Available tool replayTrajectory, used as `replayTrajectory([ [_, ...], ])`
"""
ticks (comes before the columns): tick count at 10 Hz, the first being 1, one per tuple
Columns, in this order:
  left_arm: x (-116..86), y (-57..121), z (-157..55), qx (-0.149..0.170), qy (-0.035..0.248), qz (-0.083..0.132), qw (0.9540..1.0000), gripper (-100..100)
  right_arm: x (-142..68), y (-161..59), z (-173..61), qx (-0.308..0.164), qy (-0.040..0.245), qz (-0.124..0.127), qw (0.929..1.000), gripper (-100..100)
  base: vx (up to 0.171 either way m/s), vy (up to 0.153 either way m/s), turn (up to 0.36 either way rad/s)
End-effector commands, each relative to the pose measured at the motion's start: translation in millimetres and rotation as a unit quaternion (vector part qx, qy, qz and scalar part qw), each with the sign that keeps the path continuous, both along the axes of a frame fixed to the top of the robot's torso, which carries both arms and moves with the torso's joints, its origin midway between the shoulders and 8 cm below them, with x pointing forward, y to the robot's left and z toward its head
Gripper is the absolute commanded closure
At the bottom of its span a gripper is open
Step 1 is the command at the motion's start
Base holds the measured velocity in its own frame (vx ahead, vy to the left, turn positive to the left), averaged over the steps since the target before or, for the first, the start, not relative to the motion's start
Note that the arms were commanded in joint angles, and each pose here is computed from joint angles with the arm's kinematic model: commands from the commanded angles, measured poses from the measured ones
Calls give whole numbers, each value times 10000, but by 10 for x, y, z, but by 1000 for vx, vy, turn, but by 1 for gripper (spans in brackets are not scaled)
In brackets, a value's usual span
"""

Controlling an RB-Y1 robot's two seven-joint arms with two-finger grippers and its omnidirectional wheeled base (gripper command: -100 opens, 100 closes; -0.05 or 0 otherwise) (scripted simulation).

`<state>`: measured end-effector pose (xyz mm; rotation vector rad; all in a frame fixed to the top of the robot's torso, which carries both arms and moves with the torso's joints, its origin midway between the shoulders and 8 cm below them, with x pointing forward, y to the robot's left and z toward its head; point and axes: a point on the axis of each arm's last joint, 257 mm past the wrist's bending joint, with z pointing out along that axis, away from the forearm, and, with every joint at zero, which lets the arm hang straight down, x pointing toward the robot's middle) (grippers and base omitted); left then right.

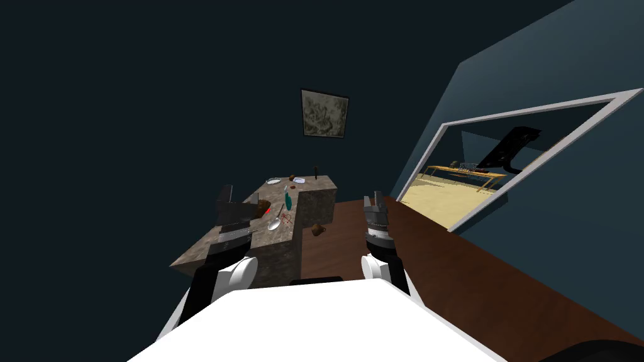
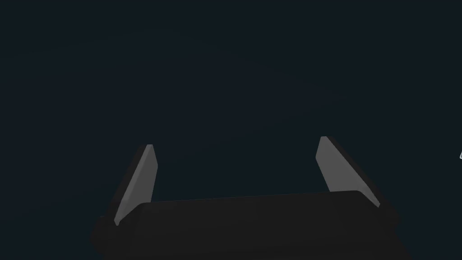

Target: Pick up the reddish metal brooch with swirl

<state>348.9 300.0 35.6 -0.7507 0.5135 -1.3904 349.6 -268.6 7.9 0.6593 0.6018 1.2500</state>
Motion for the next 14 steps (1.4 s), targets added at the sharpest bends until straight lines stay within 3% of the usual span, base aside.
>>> replayTrajectory([
  [1, 52, -42, -24, 193, 107, -57, 9997, -100, 0, 0, 0, 0, 0, 0, 10000, 0, -6, -5, -19],
  [4, 235, -131, -152, 693, 489, -138, 9963, -100, 0, 0, 0, 0, 0, 0, 10000, 0, -18, -10, -32],
  [6, 395, -177, -288, 1087, 822, -143, 9906, -100, 0, 0, 0, 0, 0, 0, 10000, 0, -28, -23, -55],
  [7, 405, -176, -303, 1093, 857, -146, 9902, -100, 0, 0, 0, 0, 0, 0, 10000, 0, -19, -16, -21],
  [9, 580, -200, -468, 1533, 1225, -107, 9805, -100, 0, 0, 0, 0, 0, 0, 10000, 0, -23, -20, -49],
  [10, 596, -194, -496, 1527, 1289, -106, 9798, -100, 0, 0, 0, 0, 0, 0, 10000, 0, -20, -19, -33],
  [12, 776, -186, -669, 1999, 1651, -22, 9658, -100, 0, 0, 0, 0, 0, 0, 10000, 0, -21, -26, -70],
  [13, 800, -173, -721, 1990, 1762, -20, 9640, -100, 0, 0, 0, 0, 0, 0, 10000, 0, -24, -25, -25],
  [14, 888, -155, -802, 2235, 1927, 39, 9555, -100, 0, 0, 0, 0, 0, 0, 10000, 0, -23, -29, -39],
])
